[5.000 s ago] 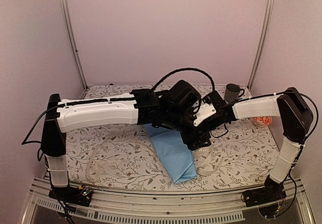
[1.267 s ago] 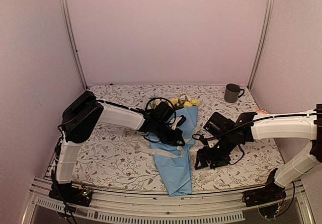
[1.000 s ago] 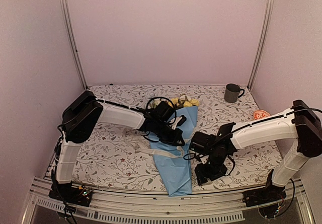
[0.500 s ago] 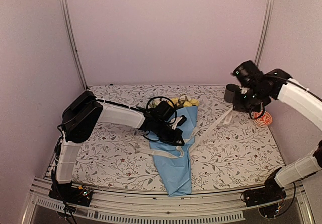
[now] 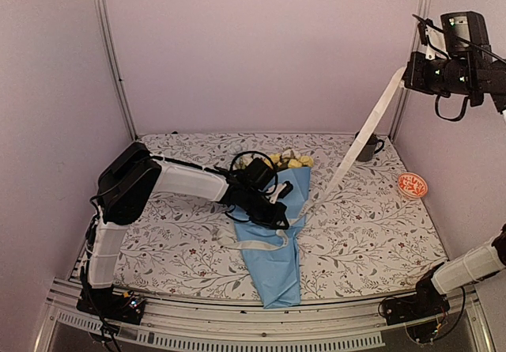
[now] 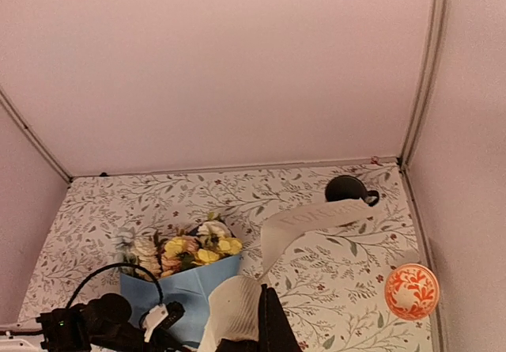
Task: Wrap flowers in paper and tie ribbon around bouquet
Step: Straighten the right side of the ribbon at the center of the board, then adjust the ribbon on the folded bouquet.
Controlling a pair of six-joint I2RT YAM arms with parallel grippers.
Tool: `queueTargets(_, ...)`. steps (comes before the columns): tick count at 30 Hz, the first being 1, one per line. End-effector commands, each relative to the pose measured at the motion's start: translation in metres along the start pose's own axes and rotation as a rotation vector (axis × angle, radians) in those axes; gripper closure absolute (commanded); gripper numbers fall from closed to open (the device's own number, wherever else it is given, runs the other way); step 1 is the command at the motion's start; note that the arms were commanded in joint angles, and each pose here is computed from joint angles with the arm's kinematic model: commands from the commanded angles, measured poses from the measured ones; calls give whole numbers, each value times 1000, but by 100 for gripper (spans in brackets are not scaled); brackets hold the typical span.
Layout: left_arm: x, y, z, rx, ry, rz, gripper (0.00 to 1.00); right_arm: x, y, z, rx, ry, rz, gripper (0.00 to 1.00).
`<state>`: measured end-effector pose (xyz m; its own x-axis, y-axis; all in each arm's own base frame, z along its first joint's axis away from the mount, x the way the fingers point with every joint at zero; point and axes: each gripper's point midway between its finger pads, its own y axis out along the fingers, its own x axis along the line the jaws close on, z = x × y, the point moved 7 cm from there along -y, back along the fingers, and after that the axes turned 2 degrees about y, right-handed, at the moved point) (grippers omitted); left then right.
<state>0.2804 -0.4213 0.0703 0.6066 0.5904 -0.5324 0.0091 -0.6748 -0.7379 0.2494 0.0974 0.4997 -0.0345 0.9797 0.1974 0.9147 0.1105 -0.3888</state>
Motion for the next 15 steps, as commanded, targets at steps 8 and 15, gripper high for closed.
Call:
queueTargets(8,10,12,7,40,-4,35,100,186,-6,120,244,-195,-1134,100)
queueTargets(15,13,12,7,18,1,104,100,261,-27,182,319,-335,-1385,100)
